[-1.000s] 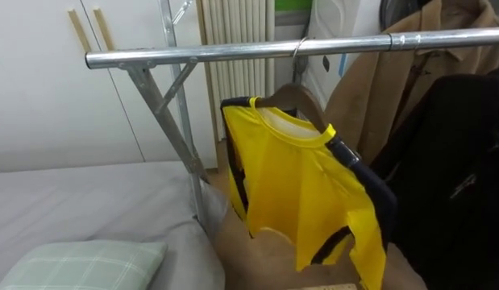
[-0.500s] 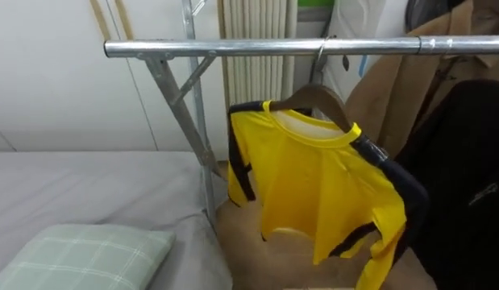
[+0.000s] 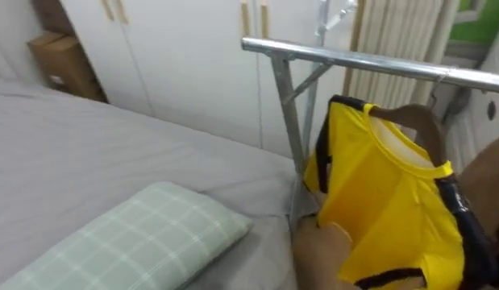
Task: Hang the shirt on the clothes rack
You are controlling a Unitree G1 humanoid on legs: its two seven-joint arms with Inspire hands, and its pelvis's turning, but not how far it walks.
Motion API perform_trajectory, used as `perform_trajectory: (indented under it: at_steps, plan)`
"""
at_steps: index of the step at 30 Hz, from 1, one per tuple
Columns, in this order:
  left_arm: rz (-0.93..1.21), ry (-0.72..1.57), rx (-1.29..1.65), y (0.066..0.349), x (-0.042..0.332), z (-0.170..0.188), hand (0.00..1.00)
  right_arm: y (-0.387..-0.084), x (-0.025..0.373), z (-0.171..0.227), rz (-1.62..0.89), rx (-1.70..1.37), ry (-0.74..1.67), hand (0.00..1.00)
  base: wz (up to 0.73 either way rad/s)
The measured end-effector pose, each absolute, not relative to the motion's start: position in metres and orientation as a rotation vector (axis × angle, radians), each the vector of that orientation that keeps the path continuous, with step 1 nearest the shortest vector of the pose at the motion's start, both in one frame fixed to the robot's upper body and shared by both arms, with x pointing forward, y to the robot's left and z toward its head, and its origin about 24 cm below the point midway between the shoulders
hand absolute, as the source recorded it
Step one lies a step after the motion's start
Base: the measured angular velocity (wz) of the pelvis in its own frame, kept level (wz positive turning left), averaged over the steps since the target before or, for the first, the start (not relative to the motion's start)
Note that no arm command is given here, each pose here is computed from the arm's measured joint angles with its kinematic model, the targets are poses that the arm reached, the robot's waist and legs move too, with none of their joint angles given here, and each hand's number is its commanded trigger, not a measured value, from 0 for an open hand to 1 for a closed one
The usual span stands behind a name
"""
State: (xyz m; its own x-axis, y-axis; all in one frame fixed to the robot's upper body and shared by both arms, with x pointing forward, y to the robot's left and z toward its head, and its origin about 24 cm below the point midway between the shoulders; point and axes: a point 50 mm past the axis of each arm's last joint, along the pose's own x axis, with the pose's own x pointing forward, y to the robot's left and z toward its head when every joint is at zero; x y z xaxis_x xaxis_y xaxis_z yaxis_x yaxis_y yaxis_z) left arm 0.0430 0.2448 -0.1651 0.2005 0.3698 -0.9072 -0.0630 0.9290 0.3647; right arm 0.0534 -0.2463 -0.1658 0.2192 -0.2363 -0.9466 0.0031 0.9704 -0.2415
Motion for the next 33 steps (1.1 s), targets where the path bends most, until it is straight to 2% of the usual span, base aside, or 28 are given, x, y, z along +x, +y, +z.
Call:
perform_trajectory:
  at_steps: [5,11,25,29,33]
  plan:
    - [0.255,1.344,0.281,0.243,0.041,-0.166,0.00,-0.251,0.050,-0.165,-0.167,-0.207,1.353,0.00,0.93]
    - [0.244,1.340,0.279,0.242,0.038,-0.166,0.00,-0.252,0.044,-0.165,-0.196,-0.209,1.362,0.00,0.45]
    - [0.248,1.508,0.282,0.241,-0.015,-0.168,0.00,-0.251,0.026,-0.167,-0.337,-0.197,1.421,0.00,0.33]
    - [0.211,1.511,0.306,0.238,-0.011,-0.169,0.00,-0.249,0.023,-0.168,-0.377,-0.169,1.430,0.00,1.17]
    - [0.209,1.445,0.302,0.237,0.012,-0.169,0.00,-0.243,0.030,-0.169,-0.396,-0.134,1.401,0.00,1.03]
